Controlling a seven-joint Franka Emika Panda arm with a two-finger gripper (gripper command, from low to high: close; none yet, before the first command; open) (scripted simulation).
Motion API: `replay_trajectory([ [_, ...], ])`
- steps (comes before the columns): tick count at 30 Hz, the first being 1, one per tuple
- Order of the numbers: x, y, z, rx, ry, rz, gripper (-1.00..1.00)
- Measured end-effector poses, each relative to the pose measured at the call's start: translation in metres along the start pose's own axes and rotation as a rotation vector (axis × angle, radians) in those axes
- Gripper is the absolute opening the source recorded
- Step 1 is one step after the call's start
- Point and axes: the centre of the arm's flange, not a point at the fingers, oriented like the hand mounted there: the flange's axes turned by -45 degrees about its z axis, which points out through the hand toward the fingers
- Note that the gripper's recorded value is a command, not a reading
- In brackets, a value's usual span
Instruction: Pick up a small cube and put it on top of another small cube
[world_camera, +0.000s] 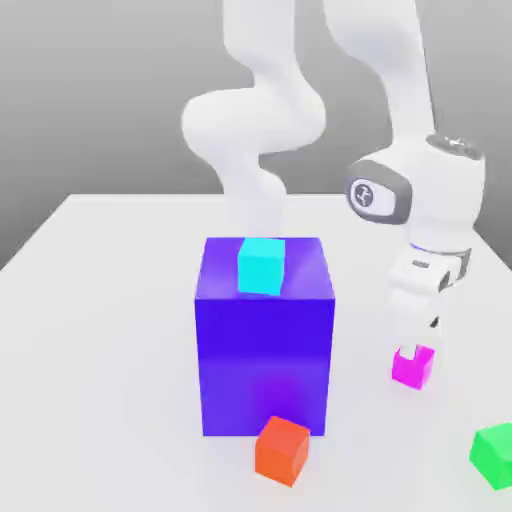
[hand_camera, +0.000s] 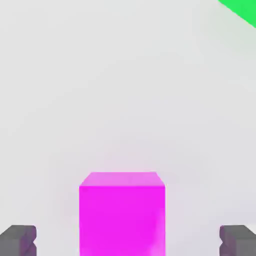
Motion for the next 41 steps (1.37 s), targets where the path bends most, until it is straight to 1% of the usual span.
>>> replay_trajectory([
  [2, -0.001, 0.0, 0.018, 0.001, -0.001, -0.001, 0.0],
  [3, -0.002, 0.0, 0.026, 0.001, -0.002, -0.002, -1.0],
  [10, -0.003, 0.0, 0.027, -0.001, -0.002, -0.002, -1.0],
  [17, -0.002, -0.001, -0.028, -0.003, -0.003, -0.006, -1.0],
  [25, 0.071, 0.041, -0.057, 0.009, 0.001, -0.18, -1.0],
  [33, 0.144, 0.097, -0.084, 0.003, -0.003, -0.388, -1.0],
  [37, 0.152, 0.105, -0.039, 0.0, -0.004, -0.41, -1.0],
  [38, 0.152, 0.105, -0.029, 0.0, -0.004, -0.411, 1.0],
  [41, 0.152, 0.105, -0.029, 0.0, -0.004, -0.411, 1.0],
])
